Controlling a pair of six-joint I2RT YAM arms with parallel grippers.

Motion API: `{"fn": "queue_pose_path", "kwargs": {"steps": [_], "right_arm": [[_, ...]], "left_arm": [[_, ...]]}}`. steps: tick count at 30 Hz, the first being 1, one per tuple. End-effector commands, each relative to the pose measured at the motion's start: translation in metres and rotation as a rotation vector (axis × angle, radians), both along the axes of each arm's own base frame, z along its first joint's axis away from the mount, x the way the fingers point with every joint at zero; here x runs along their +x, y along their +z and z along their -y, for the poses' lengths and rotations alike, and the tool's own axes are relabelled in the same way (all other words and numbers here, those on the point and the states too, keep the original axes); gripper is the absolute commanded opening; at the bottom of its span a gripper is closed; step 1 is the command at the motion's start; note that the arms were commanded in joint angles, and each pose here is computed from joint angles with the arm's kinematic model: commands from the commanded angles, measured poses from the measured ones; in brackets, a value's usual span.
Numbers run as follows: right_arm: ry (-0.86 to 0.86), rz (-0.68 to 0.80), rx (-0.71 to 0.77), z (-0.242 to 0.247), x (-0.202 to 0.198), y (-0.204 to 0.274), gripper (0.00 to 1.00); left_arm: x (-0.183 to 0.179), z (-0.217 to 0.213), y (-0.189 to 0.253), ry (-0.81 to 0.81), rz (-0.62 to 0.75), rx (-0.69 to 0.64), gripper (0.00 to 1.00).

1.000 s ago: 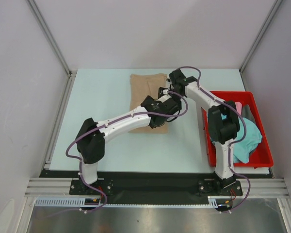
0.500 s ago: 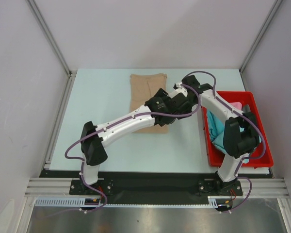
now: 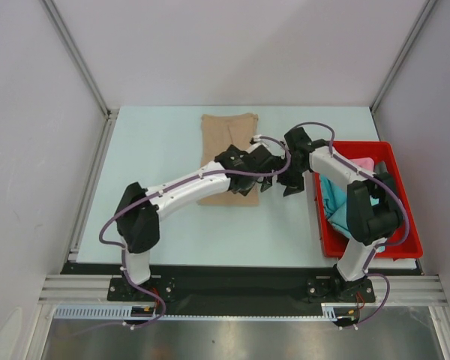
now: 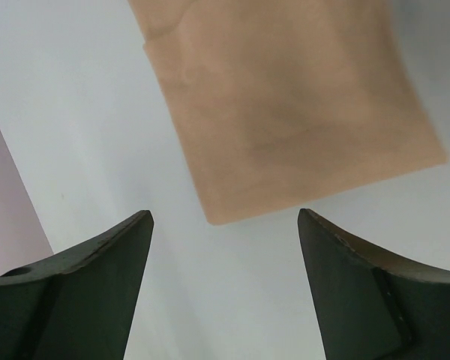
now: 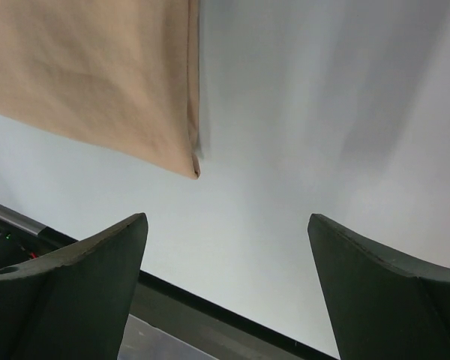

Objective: Fold and stack the t-shirts
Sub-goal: Fold the tshirt

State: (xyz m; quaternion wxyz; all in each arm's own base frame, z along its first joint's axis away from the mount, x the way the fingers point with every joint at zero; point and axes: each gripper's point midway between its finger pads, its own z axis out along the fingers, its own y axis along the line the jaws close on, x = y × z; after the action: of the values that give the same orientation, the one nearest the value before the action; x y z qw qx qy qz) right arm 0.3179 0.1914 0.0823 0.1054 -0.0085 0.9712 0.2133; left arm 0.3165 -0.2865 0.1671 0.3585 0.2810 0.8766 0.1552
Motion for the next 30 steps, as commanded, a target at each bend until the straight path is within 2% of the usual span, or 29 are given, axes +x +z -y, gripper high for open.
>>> {"fn": "queue_pose_path", "kwargs": {"steps": [1,5,6,8,9,11,16,19,20,21,24,28,30], "right_arm": [[-0.018,0.039,0.066,-0.003,0.002,0.013,0.95],[-0.037,0.048,0.112,-0.007,0.002,0.011,0.96],[-0.044,0.047,0.14,-0.01,0.002,0.014,0.96],[-0.047,0.054,0.159,-0.011,0.003,0.014,0.97],[-0.048,0.051,0.175,-0.013,0.002,0.014,0.97],[-0.058,0.05,0.221,-0.02,0.004,0.016,0.95],[-0.073,-0.001,0.324,-0.037,-0.009,0.014,0.91],[-0.079,-0.002,0.314,-0.038,-0.013,0.005,0.91],[-0.081,0.002,0.312,-0.037,-0.013,0.002,0.9],[-0.086,-0.004,0.311,-0.038,-0.014,-0.001,0.89],[-0.086,-0.011,0.309,-0.044,-0.018,-0.009,0.85],[-0.13,0.001,0.322,-0.05,-0.018,-0.012,0.76],[-0.148,0.007,0.328,-0.051,-0.015,-0.015,0.68]], "left_arm": [[0.008,-0.027,0.017,0.073,-0.01,-0.144,0.85],[-0.005,-0.07,-0.006,0.147,-0.09,-0.246,0.85],[0.003,-0.081,-0.008,0.181,-0.079,-0.29,0.85],[-0.011,-0.095,-0.025,0.209,-0.146,-0.353,0.85],[-0.007,-0.106,-0.015,0.239,-0.12,-0.424,0.85],[-0.018,-0.113,-0.03,0.278,-0.188,-0.512,0.84],[-0.023,-0.137,-0.03,0.429,-0.207,-0.743,0.81],[-0.032,-0.147,-0.043,0.492,-0.253,-0.855,0.8],[-0.042,-0.151,-0.06,0.527,-0.296,-0.871,0.8],[-0.039,-0.151,-0.06,0.538,-0.318,-0.954,0.8],[-0.043,-0.152,-0.076,0.602,-0.388,-1.094,0.78],[-0.043,-0.149,-0.088,0.693,-0.435,-1.194,0.78],[-0.043,-0.146,-0.097,0.726,-0.47,-1.221,0.78]]}}
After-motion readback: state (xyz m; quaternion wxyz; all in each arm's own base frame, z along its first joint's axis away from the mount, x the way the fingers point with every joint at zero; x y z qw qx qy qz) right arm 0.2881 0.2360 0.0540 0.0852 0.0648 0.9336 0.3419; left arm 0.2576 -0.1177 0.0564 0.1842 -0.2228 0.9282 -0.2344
